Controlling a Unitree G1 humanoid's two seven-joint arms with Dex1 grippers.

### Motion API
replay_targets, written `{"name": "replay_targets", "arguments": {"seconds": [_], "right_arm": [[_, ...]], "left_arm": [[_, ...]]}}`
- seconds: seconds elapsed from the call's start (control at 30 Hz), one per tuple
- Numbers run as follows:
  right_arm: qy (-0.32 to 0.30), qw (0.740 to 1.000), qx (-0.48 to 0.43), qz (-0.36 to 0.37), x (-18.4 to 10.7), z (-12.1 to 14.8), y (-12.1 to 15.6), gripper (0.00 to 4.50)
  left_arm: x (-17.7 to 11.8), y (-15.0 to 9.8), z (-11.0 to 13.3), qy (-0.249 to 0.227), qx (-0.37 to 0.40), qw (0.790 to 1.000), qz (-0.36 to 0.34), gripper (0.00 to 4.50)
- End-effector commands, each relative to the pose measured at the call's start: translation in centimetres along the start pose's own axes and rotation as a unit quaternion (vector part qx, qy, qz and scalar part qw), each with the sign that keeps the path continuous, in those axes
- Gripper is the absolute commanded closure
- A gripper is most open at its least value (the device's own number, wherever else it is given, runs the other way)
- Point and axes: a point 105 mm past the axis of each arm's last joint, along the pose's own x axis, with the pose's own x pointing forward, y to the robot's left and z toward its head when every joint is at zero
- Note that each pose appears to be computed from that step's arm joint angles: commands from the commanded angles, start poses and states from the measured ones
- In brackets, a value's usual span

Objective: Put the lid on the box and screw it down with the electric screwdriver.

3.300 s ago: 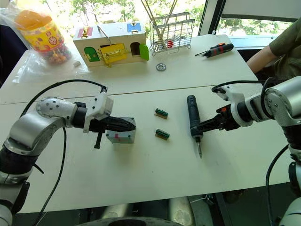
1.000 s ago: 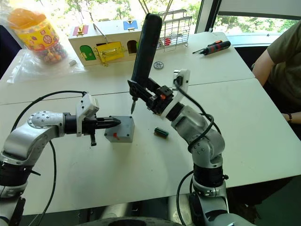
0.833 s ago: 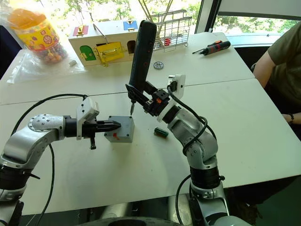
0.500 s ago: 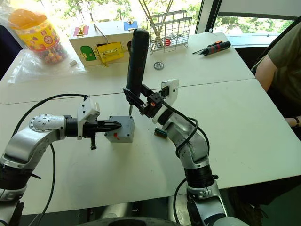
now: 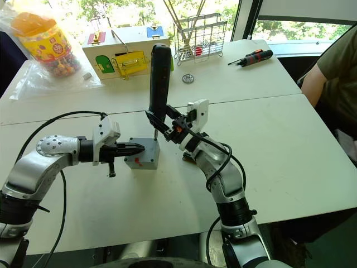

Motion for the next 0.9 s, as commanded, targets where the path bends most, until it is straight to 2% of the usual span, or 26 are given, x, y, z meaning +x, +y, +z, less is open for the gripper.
{"name": "replay_targets", "arguments": {"seconds": [0.03, 0.2, 0.63, 0.9], "right_arm": [[0.015, 0.999, -0.011, 0.029, 0.3, -0.9, 1.4, 2.74], [0.074, 0.995, -0.050, 0.037, 0.0, -3.6, 1.7, 2.74], [0.097, 0.994, -0.040, 0.008, -0.8, -6.0, 1.0, 2.74], [0.116, 0.992, -0.054, 0.024, -0.8, -7.0, 2.0, 2.74]], "left_arm": [[0.1, -0.2, -1.0, 0.026, -0.007, 1.000, -0.004, 4.50], [0.1, -0.2, -1.2, 0.029, -0.013, 0.999, -0.004, 4.50], [0.2, -0.5, -2.4, 0.039, -0.025, 0.999, -0.004, 4.50], [0.3, -0.6, -2.4, 0.038, -0.023, 0.999, -0.005, 4.50]]}}
